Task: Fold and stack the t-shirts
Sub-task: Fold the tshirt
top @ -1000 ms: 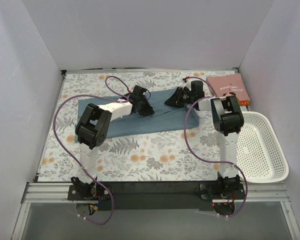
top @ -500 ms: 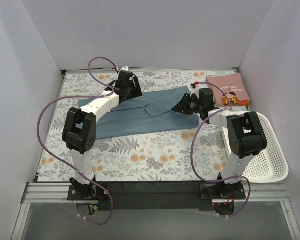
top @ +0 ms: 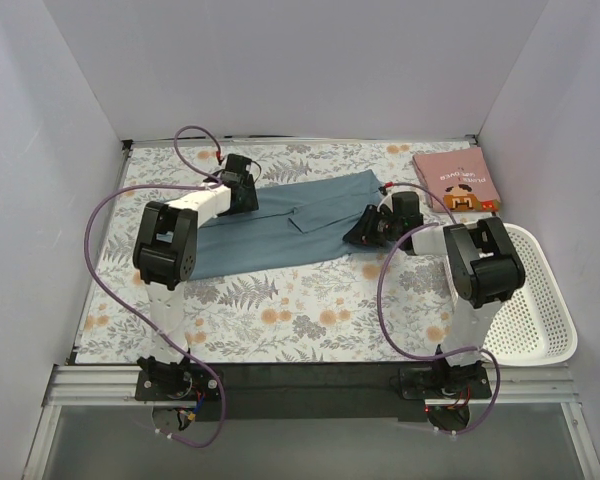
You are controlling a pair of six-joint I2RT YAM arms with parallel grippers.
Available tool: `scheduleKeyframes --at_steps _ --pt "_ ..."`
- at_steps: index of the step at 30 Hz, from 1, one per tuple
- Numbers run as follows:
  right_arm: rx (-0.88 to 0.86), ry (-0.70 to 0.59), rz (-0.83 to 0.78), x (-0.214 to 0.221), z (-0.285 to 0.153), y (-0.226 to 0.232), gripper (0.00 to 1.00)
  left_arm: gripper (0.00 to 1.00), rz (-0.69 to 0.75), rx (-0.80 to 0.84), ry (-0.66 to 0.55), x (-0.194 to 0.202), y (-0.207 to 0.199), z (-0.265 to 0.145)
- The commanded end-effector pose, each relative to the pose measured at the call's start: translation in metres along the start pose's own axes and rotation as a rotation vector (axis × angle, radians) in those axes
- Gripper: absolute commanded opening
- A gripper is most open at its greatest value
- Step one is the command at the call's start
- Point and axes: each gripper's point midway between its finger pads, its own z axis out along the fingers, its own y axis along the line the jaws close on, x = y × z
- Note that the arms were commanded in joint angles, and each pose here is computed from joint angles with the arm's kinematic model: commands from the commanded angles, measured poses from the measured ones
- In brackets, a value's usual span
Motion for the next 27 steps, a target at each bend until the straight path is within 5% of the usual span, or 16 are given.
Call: scheduleKeyframes --at_steps 1,11,18,23,27 --pt "0.095 0.012 0.035 -0.011 0.019 -0.041 0.35 0.61 0.024 -0.061 0.147 0.046 0.021 -0.015" --pt "0.001 -0.019 -0.044 -0.124 0.086 -0.044 0.35 0.58 -0.158 0.180 0.490 0.165 -0.011 -0.117" --pt "-0.095 -0.061 -0.154 -0.179 0.106 -0.027 0.35 0.59 -0.266 0.396 0.691 0.235 -0.069 -0.192" --pt "-0.126 -0.115 -0.243 -0.198 0.060 0.018 0.36 0.60 -0.338 0.396 0.509 0.191 -0.079 -0.198" --pt "-0.082 -0.087 -0.237 -0.156 0.020 0.030 0.36 0.62 -0.354 0.388 0.353 0.148 -0.078 -0.207"
